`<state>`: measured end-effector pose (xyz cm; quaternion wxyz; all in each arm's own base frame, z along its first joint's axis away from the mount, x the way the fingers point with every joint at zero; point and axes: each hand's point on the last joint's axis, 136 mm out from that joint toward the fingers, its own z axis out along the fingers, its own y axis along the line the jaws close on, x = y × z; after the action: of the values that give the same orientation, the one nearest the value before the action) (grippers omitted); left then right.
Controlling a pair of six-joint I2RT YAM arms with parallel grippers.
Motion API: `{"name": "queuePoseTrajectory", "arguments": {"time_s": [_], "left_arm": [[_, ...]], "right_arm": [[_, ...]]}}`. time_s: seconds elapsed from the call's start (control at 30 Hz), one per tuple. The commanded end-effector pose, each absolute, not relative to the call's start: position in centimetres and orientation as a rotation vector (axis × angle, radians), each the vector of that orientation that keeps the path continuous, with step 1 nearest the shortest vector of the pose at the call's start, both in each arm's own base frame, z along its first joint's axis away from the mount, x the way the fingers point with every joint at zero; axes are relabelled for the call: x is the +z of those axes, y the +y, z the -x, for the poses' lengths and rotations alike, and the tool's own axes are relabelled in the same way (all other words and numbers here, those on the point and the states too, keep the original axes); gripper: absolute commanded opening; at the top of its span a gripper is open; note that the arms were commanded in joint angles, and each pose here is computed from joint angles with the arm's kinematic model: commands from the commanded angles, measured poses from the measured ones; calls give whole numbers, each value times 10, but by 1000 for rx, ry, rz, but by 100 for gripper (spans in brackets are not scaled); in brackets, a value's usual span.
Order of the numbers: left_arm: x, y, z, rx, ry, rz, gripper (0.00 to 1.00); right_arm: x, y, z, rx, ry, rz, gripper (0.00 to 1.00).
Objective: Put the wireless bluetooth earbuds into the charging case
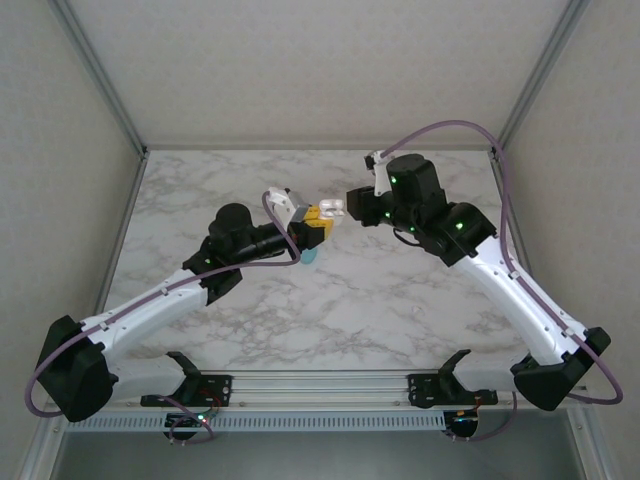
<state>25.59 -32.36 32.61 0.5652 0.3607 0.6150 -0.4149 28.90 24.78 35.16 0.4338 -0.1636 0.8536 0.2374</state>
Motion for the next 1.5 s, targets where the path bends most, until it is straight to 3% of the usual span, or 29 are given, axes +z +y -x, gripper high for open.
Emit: {"name": "queuePoseTrajectory", "arguments": {"time_s": [0.0,0.87,1.47], "left_arm": [[354,-326,-252,-1005,1365,-839,0],[373,-321,-260,-1038,1341,-707,0],[376,-321,-255,-1038,1312,-726,0]], "right_arm": [[372,264,-284,676,2048,453,28],[357,279,-269,697,2009,567,27],[359,283,-259,748,2020,612,37]]}}
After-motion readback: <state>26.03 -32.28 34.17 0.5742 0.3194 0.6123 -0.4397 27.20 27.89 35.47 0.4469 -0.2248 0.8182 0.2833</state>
